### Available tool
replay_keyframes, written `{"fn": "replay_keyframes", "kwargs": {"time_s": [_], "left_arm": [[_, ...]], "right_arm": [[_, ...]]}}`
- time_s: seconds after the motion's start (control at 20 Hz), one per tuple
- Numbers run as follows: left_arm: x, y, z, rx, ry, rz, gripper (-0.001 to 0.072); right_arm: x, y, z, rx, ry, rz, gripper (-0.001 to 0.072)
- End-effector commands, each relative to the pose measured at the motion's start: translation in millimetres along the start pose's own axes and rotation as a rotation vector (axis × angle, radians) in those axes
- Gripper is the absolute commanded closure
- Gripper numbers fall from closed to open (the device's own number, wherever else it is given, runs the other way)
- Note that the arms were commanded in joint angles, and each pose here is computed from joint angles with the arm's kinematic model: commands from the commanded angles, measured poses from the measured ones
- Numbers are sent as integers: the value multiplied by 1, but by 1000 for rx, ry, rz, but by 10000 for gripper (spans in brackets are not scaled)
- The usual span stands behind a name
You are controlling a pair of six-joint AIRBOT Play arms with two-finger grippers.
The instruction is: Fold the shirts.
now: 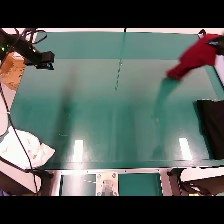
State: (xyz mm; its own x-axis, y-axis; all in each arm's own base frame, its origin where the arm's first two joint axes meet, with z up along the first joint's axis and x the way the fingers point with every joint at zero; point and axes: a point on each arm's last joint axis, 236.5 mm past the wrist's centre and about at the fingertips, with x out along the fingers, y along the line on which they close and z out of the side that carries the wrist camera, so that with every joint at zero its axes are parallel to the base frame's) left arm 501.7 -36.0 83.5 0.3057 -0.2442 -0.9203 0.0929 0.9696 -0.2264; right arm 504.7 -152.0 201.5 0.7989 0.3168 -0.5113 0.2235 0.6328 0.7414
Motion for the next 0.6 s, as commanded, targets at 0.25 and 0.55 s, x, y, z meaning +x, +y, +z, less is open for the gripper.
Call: {"fn": "replay_keyframes", "kwargs": {"time_s": [0.25,0.55], "left_arm": [[0,-2,-3,-42,13,-7,684],[0,-3,-17,-45,74,-11,685]], "right_arm": [[-118,-127,49,167,-176,-219,695],[-153,-170,4,197,-33,-445,696]]}}
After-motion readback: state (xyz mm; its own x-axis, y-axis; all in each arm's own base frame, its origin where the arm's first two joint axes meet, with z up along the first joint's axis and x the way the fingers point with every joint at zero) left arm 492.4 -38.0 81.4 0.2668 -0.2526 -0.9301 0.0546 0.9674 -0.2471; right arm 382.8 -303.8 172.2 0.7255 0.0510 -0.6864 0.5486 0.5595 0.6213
